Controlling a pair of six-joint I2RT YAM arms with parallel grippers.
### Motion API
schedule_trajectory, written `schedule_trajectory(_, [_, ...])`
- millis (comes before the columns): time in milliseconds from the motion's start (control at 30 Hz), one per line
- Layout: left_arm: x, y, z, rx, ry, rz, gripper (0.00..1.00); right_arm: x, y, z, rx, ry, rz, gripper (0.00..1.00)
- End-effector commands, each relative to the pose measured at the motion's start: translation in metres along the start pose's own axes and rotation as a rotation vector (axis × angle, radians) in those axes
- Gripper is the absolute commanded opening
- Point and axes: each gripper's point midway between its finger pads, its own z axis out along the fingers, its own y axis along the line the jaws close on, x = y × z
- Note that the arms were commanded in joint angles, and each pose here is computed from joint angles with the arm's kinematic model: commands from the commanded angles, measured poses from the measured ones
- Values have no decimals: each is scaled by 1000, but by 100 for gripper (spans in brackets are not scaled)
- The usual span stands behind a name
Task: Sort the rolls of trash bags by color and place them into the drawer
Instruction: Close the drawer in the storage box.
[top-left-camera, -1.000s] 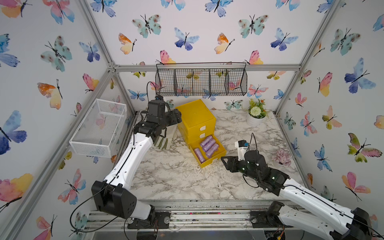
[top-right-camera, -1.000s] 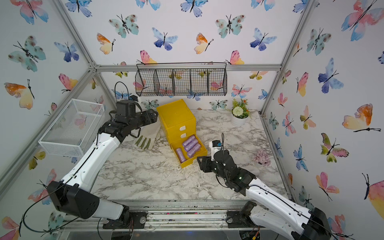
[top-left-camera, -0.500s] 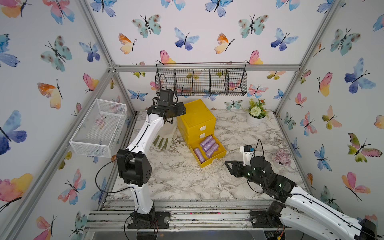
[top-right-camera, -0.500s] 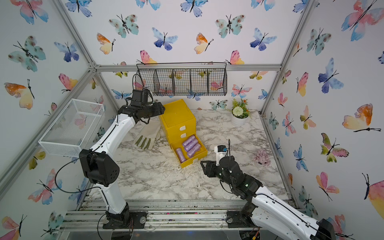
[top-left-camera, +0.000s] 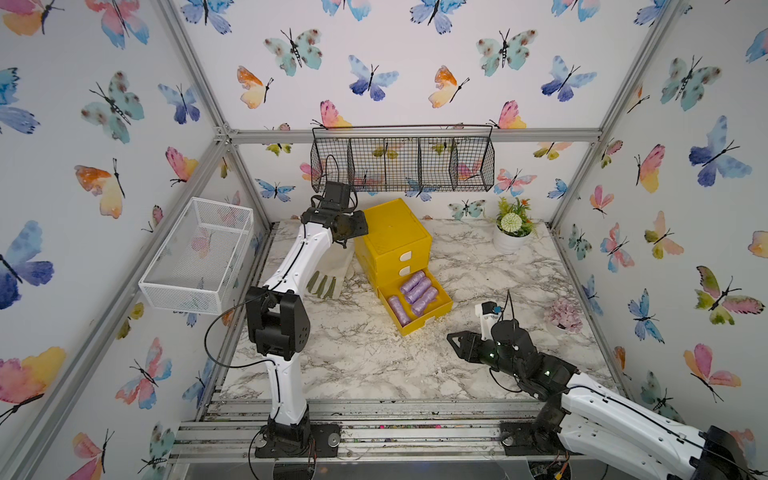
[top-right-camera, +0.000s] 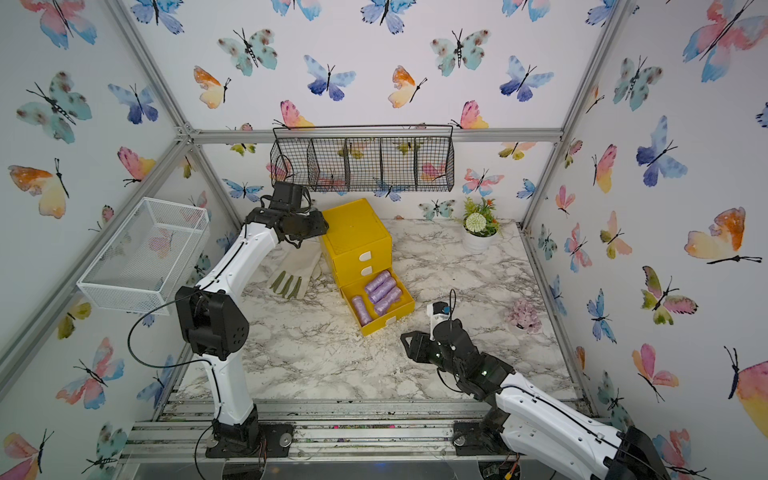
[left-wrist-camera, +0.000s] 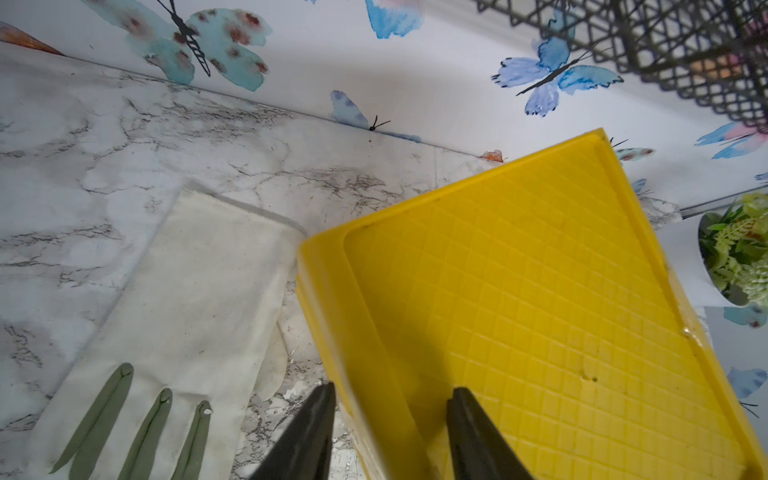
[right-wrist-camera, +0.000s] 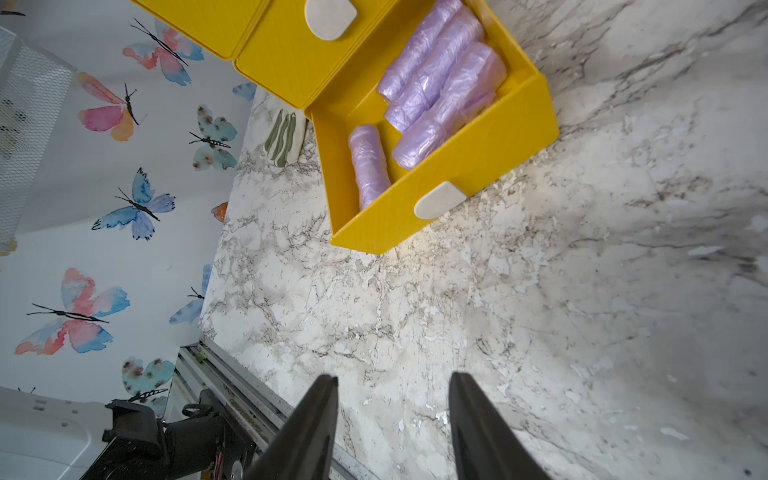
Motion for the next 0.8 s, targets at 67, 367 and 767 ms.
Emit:
schedule_trajectory(67, [13, 6, 18, 11, 54, -6, 35, 10, -5, 11, -44, 2, 112, 41])
schedule_trajectory(367, [25, 4, 26, 38, 92, -21, 30, 12, -17, 32, 6, 3, 112, 35])
schedule_trajectory(767, [35, 1, 32, 49, 119, -19, 29, 9, -18, 81, 33, 24, 83, 30])
